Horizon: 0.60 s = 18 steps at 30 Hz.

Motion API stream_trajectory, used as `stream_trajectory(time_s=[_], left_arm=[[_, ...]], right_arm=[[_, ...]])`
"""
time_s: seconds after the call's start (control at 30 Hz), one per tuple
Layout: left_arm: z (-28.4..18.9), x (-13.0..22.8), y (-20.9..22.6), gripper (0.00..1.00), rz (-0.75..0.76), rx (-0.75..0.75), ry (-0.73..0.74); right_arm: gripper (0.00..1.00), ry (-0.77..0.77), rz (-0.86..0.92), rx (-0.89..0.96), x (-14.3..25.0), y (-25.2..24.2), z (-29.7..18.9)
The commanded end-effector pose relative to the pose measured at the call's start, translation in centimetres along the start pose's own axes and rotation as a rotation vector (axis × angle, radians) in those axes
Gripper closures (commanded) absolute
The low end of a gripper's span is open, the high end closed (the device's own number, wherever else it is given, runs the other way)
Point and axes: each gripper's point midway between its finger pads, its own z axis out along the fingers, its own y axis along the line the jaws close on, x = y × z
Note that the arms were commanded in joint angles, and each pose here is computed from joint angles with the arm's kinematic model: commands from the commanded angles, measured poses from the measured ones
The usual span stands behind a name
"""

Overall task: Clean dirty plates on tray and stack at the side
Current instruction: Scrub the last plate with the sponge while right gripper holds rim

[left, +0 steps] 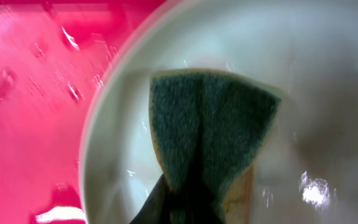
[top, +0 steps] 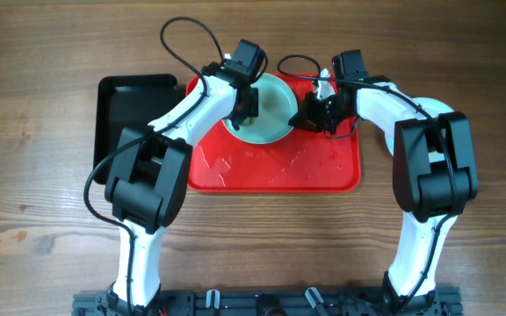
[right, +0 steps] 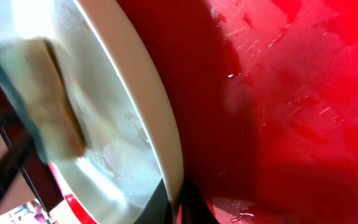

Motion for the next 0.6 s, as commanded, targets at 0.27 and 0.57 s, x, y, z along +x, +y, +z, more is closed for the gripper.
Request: stream_trajectory(time_s=[0.27, 0.57], left_arm=[[-0.3, -1.1, -5.9, 0.96, 0.082, 0.228, -0.064], [-2.6, 1.7, -11.0, 0.96, 0.243, 0.576, 0.045]], right_arm=[[0.96, 0.019, 0.005, 0.052, 0.4, -2.0, 1.1], [0.96, 0.019, 0.005, 0.052, 0.4, -2.0, 1.1]])
